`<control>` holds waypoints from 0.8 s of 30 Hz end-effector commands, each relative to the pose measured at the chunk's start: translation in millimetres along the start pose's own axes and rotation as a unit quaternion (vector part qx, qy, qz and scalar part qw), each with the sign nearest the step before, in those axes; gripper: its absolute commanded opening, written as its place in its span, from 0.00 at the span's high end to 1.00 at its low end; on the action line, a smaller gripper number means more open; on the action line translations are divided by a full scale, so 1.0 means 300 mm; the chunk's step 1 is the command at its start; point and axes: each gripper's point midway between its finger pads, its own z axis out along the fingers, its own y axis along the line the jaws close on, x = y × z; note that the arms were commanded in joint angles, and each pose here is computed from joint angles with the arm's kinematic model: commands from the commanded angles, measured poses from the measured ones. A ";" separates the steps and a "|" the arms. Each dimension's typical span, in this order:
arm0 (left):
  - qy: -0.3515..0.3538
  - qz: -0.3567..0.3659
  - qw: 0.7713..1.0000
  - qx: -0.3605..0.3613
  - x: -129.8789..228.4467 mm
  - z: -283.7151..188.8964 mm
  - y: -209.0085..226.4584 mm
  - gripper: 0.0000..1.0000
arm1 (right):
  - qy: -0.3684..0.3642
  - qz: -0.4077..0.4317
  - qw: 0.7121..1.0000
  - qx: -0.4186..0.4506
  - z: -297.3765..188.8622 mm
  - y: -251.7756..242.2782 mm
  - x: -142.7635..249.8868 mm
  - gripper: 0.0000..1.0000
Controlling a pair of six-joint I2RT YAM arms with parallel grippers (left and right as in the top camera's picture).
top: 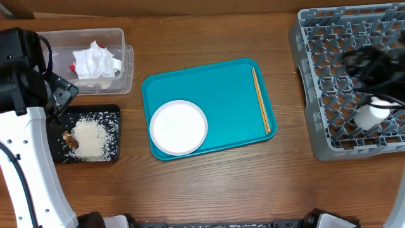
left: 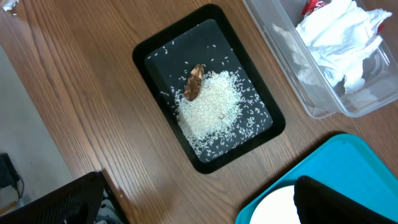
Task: Sort waste into correct bins and load items into the dishwasher
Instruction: 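Move the right gripper left over the chopsticks on the teal tray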
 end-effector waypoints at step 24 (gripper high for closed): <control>-0.003 -0.011 1.000 -0.006 -0.004 0.002 0.006 0.00 | 0.306 -0.164 0.917 0.196 0.759 -0.016 0.599 0.29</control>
